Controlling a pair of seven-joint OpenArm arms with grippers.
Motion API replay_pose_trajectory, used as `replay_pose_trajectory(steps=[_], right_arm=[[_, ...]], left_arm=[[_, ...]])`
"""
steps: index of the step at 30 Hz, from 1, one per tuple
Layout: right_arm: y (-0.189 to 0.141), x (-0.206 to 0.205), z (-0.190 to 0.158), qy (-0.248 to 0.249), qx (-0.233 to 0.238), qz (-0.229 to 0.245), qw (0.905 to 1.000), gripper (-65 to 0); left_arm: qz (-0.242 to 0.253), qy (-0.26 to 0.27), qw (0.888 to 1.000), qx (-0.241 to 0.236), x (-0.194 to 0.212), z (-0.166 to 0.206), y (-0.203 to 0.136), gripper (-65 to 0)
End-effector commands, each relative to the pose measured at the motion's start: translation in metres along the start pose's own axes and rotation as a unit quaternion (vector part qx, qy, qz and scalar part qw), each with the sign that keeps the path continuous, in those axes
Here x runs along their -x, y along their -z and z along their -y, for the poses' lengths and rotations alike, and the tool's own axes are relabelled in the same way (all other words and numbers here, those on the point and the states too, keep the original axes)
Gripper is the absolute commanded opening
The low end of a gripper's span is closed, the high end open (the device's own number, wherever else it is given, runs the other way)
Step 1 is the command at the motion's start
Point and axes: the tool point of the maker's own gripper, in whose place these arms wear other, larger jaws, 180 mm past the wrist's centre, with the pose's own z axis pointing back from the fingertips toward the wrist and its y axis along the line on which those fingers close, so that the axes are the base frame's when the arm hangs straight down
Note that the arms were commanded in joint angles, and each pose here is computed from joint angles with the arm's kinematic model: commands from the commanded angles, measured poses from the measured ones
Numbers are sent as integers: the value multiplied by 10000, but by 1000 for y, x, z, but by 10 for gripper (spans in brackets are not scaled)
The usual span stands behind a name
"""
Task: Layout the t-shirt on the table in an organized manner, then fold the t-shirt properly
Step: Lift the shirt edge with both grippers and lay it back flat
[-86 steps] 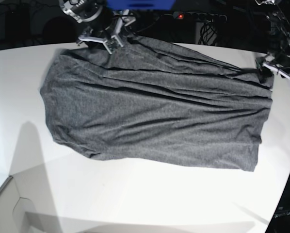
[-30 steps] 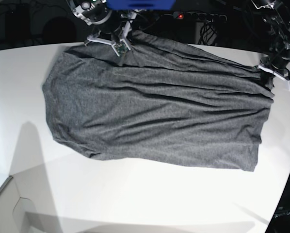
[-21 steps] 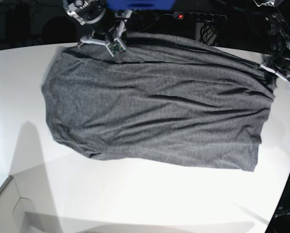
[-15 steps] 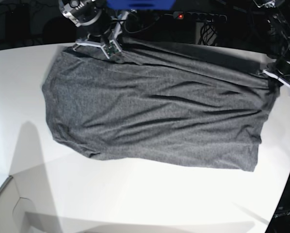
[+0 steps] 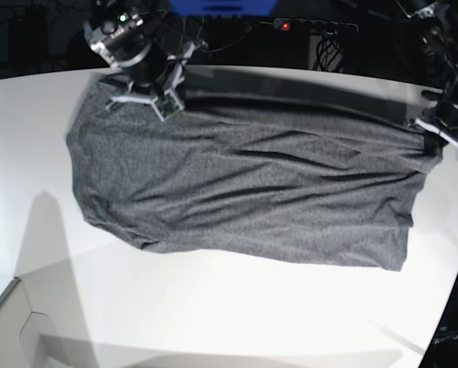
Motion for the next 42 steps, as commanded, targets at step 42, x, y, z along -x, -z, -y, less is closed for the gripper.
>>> replay_pose_trajectory(steps=[42], right_arm=[[62,-67,60,-693,201,560,9958,-650]], left_arm=[[236,-420,9982,352,-78,24,94,-594]])
